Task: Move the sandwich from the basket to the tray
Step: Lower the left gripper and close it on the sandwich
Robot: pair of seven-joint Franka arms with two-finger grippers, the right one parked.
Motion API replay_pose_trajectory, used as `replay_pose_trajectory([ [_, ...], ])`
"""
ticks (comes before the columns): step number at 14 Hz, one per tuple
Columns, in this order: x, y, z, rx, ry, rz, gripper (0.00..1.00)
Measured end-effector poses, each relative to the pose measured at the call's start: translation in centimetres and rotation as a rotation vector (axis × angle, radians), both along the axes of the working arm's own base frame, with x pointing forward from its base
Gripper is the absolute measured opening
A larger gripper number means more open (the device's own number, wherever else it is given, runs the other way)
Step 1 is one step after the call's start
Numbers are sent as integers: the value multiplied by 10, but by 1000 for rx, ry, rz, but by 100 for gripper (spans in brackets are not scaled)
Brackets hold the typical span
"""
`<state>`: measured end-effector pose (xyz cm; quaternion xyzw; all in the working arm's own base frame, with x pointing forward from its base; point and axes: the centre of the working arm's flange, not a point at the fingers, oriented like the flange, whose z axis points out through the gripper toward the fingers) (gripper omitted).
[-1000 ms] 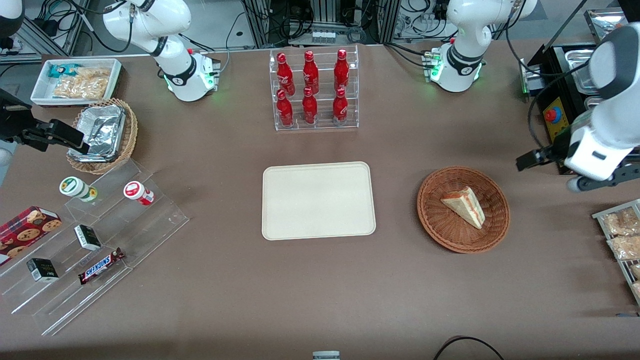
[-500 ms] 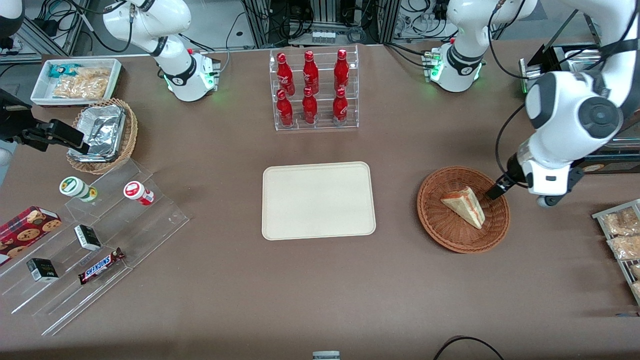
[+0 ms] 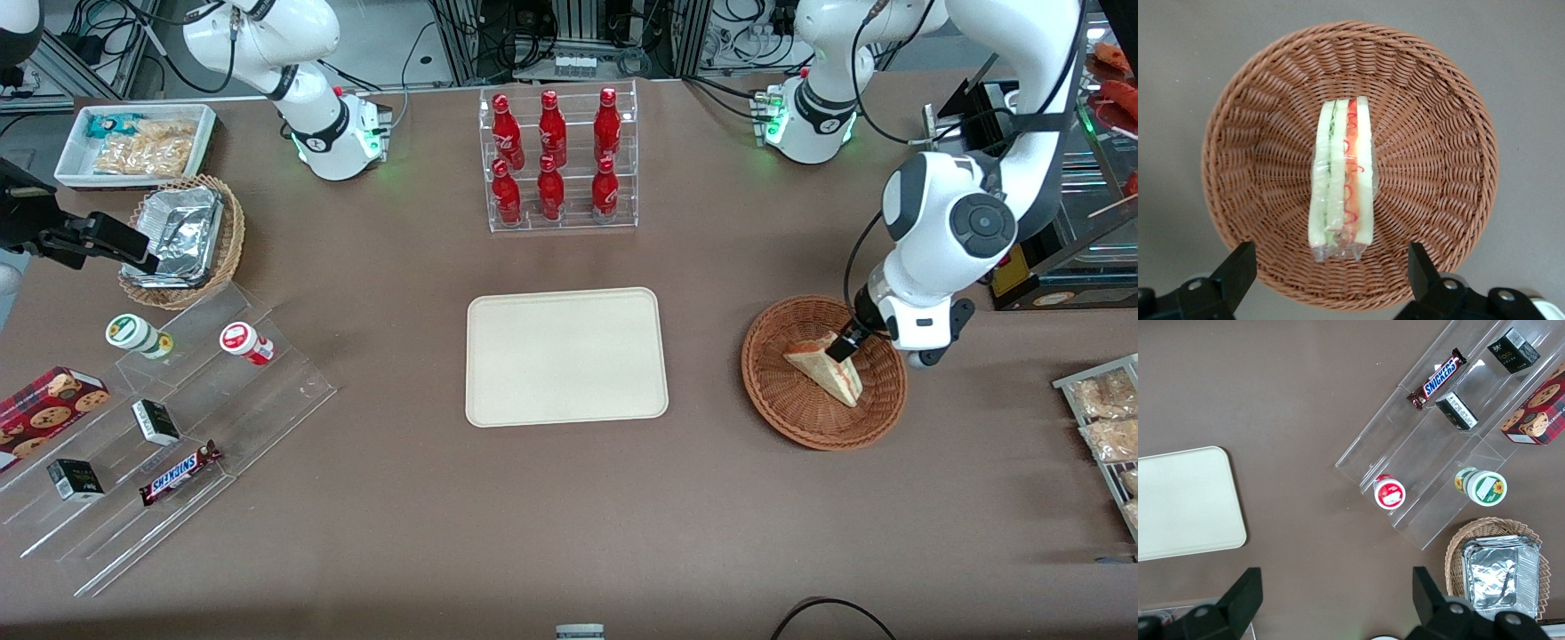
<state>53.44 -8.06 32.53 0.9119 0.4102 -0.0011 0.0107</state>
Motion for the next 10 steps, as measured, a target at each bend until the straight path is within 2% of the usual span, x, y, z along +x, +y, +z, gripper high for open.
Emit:
replay_pose_trajectory([
  [6,4,-2,-29,-15,9,25,100],
  [10,4,-2,-50,-21,36,29,100],
])
